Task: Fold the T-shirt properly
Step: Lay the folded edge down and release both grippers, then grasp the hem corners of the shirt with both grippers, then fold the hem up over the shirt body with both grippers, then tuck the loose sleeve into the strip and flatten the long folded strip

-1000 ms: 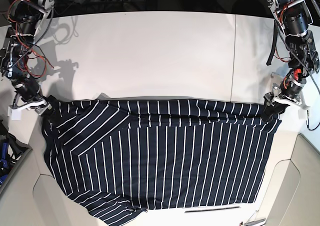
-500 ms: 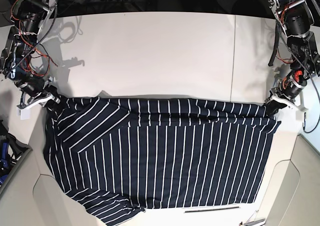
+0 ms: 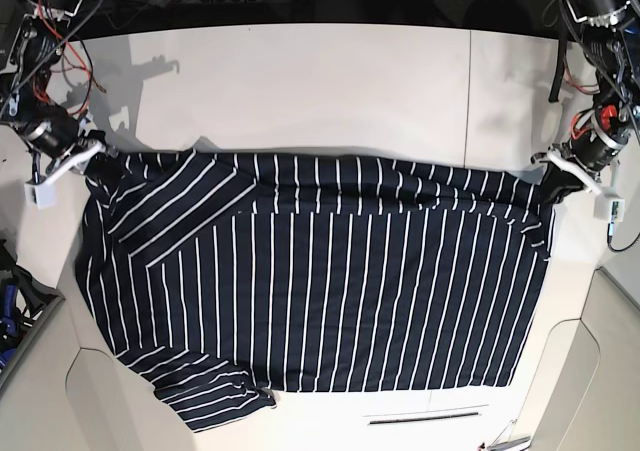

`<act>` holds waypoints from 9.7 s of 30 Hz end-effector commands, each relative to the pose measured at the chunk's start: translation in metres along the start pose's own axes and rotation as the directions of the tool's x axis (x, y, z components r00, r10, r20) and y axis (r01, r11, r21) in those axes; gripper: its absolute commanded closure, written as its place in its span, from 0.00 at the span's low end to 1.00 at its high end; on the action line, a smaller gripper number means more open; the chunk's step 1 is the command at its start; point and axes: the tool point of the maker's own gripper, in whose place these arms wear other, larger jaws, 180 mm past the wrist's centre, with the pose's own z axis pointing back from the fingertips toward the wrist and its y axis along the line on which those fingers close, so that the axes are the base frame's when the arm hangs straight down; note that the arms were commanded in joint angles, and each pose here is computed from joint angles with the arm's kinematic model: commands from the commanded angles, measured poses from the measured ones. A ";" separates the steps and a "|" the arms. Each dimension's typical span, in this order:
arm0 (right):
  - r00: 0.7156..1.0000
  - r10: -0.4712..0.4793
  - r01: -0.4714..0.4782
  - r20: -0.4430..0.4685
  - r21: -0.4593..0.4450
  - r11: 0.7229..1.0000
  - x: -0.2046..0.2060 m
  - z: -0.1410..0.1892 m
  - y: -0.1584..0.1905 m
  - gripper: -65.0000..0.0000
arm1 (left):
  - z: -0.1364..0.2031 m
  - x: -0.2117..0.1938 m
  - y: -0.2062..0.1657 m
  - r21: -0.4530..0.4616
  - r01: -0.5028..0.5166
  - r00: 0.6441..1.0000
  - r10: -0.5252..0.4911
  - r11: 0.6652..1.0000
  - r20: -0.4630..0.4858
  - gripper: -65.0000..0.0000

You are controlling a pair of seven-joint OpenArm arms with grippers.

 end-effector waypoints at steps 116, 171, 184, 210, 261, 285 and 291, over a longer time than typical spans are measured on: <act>0.954 -0.154 0.182 0.259 -0.089 0.979 0.144 -0.070 -0.067 0.34 | -0.127 0.079 0.034 0.133 -0.152 0.988 0.145 0.979 0.060 0.30; 0.986 -0.117 0.108 0.119 0.084 0.991 0.155 0.000 -0.060 1.00 | -0.045 0.106 0.032 -0.126 -0.097 0.987 0.079 0.987 -0.137 1.00; 0.976 -0.218 0.218 -0.007 0.066 0.974 0.075 0.020 -0.089 1.00 | -0.018 0.037 0.019 -0.144 0.004 0.962 -0.043 0.990 -0.270 1.00; 0.897 -0.227 0.242 0.379 0.007 0.970 0.169 0.053 -0.121 0.41 | -0.023 0.027 0.018 -0.129 0.021 0.966 -0.053 0.991 -0.253 1.00; 0.983 0.137 -0.143 0.121 0.049 0.988 0.123 -0.071 0.028 1.00 | -0.005 0.057 -0.007 -0.235 0.032 0.968 -0.088 0.972 -0.233 1.00; 0.976 0.104 -0.115 0.189 0.046 0.992 0.055 0.081 0.009 1.00 | 0.048 0.016 -0.020 -0.371 -0.113 0.878 -0.081 0.922 -0.471 1.00; 0.993 0.067 -0.069 0.097 0.024 0.997 0.014 0.082 0.001 1.00 | 0.051 0.005 -0.020 -0.365 -0.128 0.867 -0.075 0.922 -0.493 1.00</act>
